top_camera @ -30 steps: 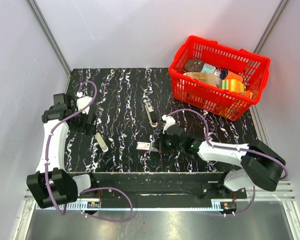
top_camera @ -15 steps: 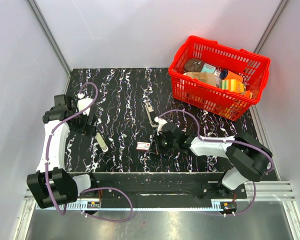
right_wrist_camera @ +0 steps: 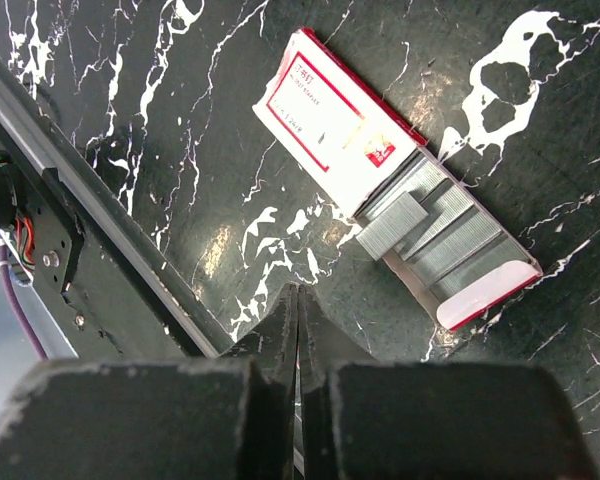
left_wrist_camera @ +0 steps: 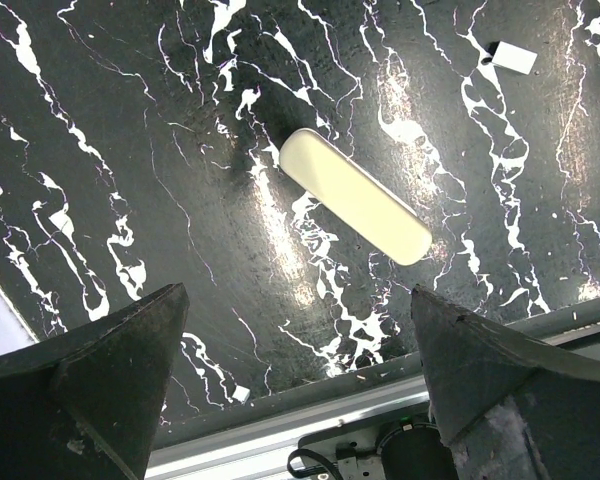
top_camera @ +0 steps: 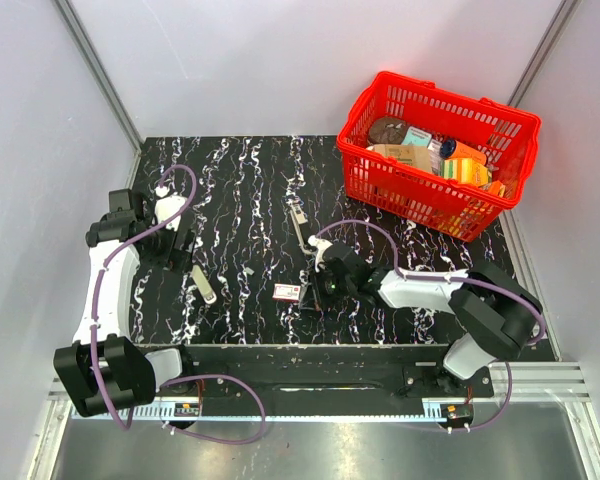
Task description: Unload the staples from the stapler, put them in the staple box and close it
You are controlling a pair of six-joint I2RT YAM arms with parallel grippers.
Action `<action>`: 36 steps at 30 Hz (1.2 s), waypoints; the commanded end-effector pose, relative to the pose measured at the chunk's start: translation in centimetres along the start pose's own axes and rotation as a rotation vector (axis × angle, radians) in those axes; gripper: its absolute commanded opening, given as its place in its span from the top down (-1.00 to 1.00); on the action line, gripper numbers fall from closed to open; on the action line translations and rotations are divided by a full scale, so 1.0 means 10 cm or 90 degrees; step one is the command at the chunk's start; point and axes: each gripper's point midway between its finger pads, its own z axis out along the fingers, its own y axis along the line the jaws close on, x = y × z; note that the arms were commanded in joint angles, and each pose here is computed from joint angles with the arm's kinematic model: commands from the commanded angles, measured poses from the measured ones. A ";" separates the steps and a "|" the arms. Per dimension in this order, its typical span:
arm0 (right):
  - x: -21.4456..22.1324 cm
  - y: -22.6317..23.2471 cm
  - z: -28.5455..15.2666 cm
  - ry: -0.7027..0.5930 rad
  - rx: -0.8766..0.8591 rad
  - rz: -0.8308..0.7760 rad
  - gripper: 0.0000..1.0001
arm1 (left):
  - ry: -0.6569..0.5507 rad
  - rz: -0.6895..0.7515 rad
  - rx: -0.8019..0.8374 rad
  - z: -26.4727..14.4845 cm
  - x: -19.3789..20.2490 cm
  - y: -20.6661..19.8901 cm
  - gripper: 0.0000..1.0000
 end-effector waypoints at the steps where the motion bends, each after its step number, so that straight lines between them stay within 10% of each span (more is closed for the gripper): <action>1: -0.12 0.04 0.03 0.000 -0.006 -0.017 1.00 | -0.025 0.012 -0.016 -0.02 -0.07 0.05 -0.98; 36: -0.23 -0.17 0.20 0.039 0.005 0.013 1.00 | -0.033 0.031 -0.022 -0.02 -0.05 0.05 -0.98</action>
